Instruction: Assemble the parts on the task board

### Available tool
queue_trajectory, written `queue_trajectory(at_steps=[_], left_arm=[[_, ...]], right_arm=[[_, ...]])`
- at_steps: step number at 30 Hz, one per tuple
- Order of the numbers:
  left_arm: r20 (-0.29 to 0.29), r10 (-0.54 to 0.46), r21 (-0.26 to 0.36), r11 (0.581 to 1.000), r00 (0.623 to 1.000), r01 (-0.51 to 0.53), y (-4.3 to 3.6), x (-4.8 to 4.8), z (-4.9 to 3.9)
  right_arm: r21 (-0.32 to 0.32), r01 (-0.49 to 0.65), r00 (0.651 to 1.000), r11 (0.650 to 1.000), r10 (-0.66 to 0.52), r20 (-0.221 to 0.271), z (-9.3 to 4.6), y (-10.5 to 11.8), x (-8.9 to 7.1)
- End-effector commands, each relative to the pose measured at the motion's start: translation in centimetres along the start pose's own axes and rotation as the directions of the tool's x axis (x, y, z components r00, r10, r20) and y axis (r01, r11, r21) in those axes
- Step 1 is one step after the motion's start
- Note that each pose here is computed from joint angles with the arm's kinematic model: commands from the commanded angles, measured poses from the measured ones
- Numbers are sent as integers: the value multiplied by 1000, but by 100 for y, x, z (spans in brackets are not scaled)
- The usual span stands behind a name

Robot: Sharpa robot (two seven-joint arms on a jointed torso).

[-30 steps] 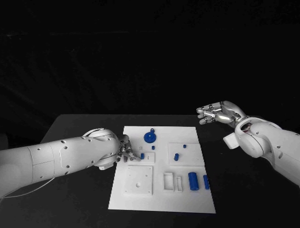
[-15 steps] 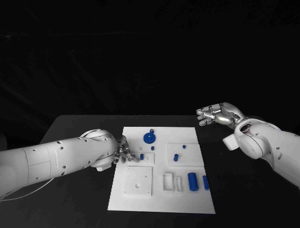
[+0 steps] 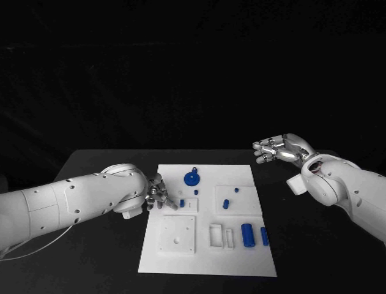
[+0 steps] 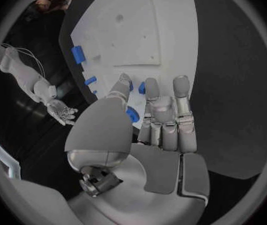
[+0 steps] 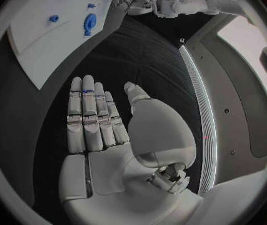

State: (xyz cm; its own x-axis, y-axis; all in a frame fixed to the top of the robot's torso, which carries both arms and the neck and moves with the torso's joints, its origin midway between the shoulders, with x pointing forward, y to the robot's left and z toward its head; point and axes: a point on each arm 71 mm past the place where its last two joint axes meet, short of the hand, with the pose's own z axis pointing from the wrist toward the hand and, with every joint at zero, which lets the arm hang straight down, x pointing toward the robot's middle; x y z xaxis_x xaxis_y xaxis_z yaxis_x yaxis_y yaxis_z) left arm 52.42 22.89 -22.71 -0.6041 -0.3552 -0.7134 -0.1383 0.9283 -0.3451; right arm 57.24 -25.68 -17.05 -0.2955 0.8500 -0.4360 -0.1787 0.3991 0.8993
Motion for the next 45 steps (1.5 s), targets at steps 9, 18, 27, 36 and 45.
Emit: queue_trajectory(at_steps=[9,18,27,36,45], left_arm=[[85,-111,193,977,990,93,-186,-284,-138],[282,-145,416,909,949,15,-447,-421,-217],[376,-85,519,844,923,-134,-632,-324,-179],[440,20,526,805,898,-275,-688,-171,-71],[486,171,477,769,857,-424,-733,-19,31]], right_arm=[[-2,-2,1000,1000,2,8,-5,-9,-16],[-3,-2,1000,1000,2,12,-9,-9,-23],[1,-7,1000,1000,7,14,-1,-4,-9],[-1,-10,1000,1000,10,8,5,8,11],[-5,-12,1000,1000,12,4,9,21,27]])
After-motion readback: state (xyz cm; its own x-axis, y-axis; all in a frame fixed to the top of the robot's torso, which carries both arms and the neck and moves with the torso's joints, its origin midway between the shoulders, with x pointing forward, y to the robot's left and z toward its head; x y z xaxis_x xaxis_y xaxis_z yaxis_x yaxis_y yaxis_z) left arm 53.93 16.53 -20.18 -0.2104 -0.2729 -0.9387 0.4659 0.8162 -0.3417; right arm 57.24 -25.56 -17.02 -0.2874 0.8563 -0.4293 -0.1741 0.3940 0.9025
